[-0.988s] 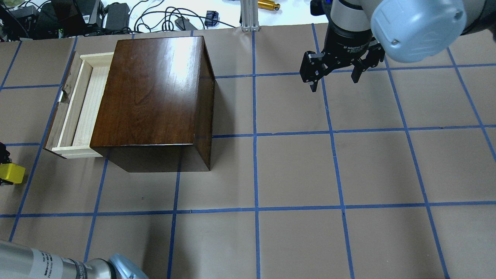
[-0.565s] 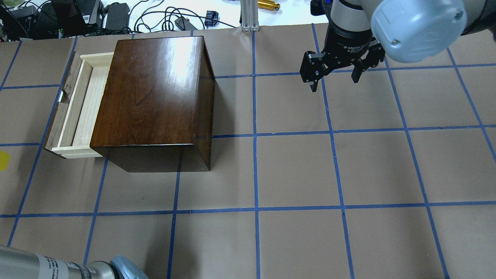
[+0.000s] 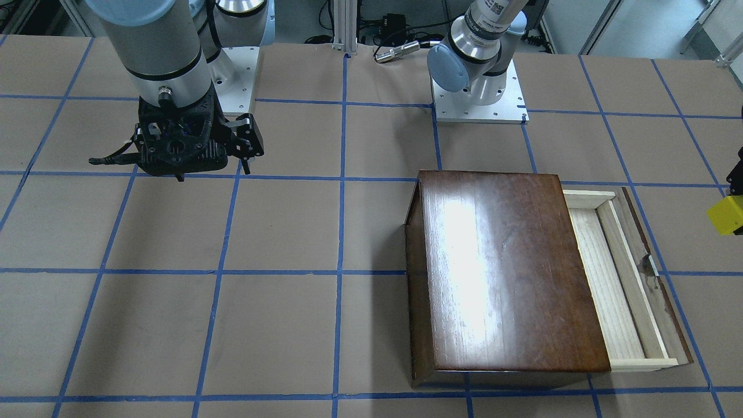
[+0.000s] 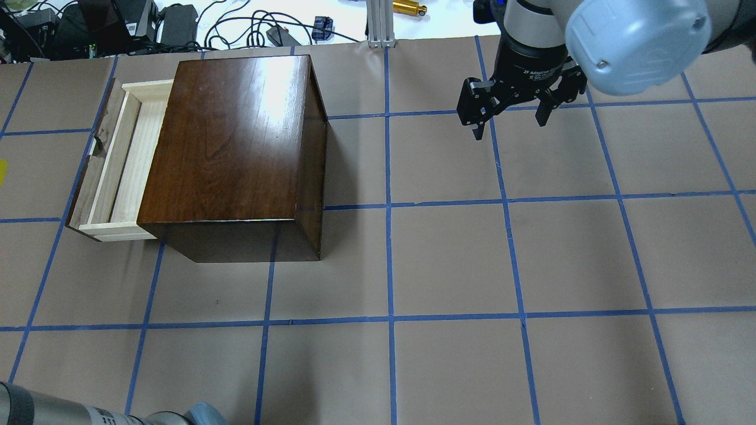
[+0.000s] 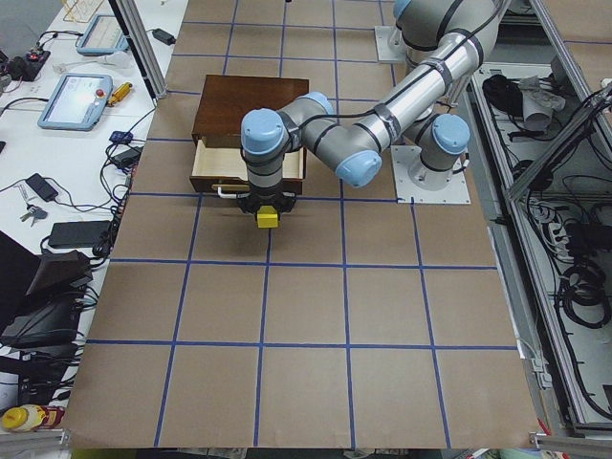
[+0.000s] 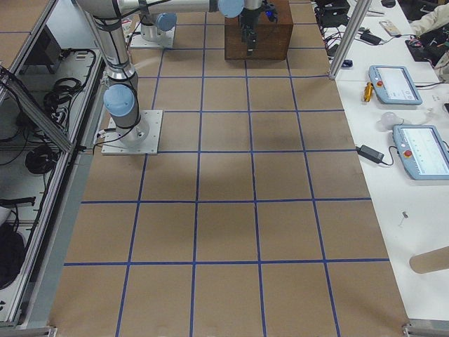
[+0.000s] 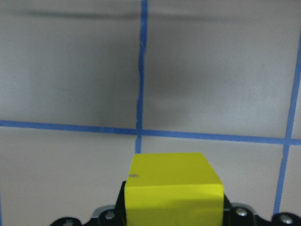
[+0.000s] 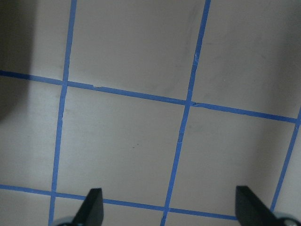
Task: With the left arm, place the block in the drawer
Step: 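Lift the yellow cube and carry it over the open drawer, then lower the cube into the drawer and open the left gripper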
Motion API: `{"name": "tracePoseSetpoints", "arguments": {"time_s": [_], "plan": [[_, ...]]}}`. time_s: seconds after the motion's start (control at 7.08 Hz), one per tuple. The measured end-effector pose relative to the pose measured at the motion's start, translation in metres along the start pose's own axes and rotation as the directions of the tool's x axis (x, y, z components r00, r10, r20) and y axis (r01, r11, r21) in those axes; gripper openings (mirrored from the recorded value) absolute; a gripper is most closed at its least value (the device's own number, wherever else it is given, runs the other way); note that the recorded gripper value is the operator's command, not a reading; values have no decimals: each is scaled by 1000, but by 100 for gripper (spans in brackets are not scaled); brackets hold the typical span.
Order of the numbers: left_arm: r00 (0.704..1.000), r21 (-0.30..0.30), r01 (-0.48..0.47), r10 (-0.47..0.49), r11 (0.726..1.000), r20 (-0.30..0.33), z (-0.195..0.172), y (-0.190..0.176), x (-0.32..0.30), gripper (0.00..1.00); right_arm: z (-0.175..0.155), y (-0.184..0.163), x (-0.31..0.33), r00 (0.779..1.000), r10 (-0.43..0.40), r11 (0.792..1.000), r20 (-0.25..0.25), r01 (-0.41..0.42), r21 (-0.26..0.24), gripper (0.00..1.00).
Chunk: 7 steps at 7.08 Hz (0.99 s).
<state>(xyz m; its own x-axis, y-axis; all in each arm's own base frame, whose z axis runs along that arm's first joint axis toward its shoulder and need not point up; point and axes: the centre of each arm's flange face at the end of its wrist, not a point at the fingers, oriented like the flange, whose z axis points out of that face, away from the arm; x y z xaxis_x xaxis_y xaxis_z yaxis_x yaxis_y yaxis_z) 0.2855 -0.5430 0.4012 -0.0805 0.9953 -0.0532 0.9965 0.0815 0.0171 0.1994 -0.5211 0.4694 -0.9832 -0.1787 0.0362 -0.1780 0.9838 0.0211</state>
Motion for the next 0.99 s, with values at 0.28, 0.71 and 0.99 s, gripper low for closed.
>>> {"name": "tracePoseSetpoints", "arguments": {"time_s": [0.28, 0.71, 0.99], "plan": [[1000, 3, -2, 2, 1000, 12, -11, -73, -23, 0, 0, 0, 0, 1000, 0, 1000, 0, 0, 0, 100], [997, 19, -79, 78, 997, 6, -2, -166, -44, 0, 0, 0, 0, 1000, 0, 1000, 0, 0, 0, 100], [994, 35, -103, 104, 994, -29, 29, -183, -51, 0, 0, 0, 0, 1000, 0, 1000, -1, 0, 0, 100]]}}
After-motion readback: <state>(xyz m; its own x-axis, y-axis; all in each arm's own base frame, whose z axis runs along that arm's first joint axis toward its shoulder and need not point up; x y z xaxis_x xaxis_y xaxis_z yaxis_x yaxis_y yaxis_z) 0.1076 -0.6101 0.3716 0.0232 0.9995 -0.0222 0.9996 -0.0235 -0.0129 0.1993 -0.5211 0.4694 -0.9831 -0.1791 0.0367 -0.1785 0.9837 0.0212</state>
